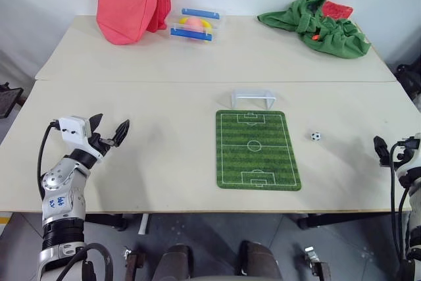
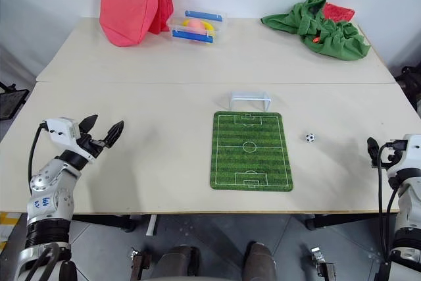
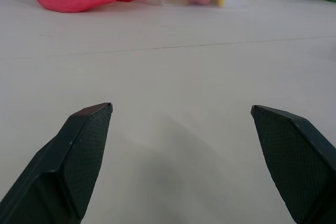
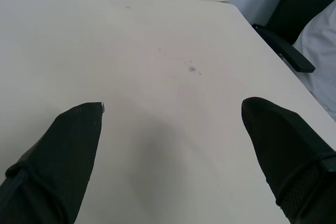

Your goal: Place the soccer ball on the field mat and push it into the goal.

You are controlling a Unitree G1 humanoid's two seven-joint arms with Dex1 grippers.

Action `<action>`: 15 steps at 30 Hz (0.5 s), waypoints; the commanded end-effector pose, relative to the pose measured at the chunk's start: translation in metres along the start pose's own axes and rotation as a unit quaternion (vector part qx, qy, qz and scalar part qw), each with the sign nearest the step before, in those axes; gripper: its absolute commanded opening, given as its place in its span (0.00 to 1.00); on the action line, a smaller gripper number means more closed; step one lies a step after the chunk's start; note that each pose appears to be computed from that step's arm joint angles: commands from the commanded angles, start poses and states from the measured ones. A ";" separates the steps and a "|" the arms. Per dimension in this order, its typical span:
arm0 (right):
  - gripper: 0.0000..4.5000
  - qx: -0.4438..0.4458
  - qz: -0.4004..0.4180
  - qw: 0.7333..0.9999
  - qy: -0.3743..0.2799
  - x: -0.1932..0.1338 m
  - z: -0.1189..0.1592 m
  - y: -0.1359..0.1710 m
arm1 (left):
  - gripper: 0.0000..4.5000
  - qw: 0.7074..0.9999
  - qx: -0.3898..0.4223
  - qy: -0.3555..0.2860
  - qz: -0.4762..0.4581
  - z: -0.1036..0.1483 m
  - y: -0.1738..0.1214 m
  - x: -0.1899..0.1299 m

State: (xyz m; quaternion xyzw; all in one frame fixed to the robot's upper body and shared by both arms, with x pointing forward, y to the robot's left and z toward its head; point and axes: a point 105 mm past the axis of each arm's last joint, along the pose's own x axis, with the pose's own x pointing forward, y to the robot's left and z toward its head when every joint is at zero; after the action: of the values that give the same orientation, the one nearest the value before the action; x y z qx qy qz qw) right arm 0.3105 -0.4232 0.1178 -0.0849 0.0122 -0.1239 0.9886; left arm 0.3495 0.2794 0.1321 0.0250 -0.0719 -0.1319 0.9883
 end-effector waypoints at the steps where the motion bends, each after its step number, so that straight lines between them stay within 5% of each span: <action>1: 0.98 -0.007 -0.008 0.999 -0.030 -0.002 0.020 -0.009 | 1.00 0.999 0.037 -0.018 -0.006 0.013 0.000 0.002; 6: 0.98 -0.017 0.020 0.999 -0.042 0.000 0.039 0.000 | 1.00 0.999 0.023 -0.021 -0.026 0.019 -0.003 0.004; 10: 0.98 -0.008 0.103 0.992 -0.078 0.002 0.085 0.033 | 1.00 0.995 0.005 -0.025 -0.096 0.033 -0.017 0.006; 15: 0.98 -0.019 0.220 0.974 -0.057 0.010 0.103 0.088 | 1.00 0.977 0.016 -0.002 -0.212 0.040 -0.052 0.008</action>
State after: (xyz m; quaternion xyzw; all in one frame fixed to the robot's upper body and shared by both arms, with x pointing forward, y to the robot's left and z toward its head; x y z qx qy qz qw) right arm 0.3432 -0.3429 0.2005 -0.0966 -0.0336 0.0572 0.9931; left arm 0.3426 0.2405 0.1561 0.0407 -0.0537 -0.2937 0.9535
